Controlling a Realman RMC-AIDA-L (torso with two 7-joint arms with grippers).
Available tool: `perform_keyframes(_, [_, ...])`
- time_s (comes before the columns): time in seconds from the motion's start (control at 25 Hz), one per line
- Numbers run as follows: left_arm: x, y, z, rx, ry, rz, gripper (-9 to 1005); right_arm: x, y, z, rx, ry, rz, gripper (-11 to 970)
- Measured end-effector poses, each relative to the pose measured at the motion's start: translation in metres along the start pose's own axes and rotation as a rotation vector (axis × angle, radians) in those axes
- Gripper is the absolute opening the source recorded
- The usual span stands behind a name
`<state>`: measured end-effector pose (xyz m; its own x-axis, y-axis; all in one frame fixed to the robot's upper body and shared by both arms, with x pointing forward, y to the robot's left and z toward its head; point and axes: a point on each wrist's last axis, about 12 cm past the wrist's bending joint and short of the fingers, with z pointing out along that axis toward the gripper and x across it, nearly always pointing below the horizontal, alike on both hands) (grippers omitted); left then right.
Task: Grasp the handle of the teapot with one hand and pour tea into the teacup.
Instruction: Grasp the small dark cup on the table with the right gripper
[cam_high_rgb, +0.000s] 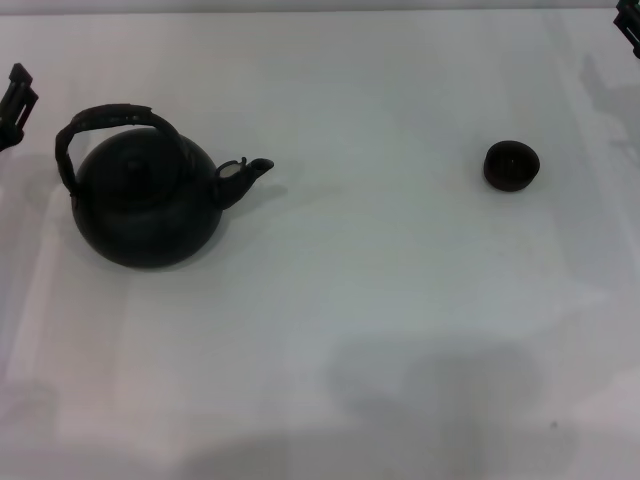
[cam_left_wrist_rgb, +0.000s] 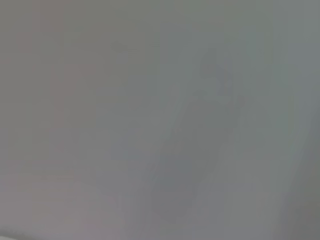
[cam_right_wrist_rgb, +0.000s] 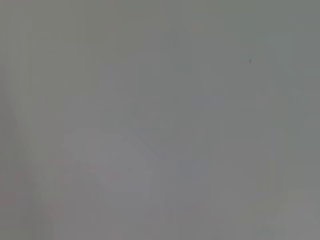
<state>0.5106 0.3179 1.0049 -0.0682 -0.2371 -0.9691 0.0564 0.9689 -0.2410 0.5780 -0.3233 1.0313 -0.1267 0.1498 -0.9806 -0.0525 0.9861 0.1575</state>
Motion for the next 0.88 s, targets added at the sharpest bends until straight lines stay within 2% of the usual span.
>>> perform_keyframes(0.6, [-0.001,0.001,0.001,-0.002,-0.004,0.000,790,-0.001,-0.002,0.000,0.009,-0.003,0.026,827])
perform_keyframes(0.88, [-0.002,0.004,-0.006,-0.008,-0.029,-0.004,790,-0.013,0.013,0.014,-0.118,0.006,0.057,827])
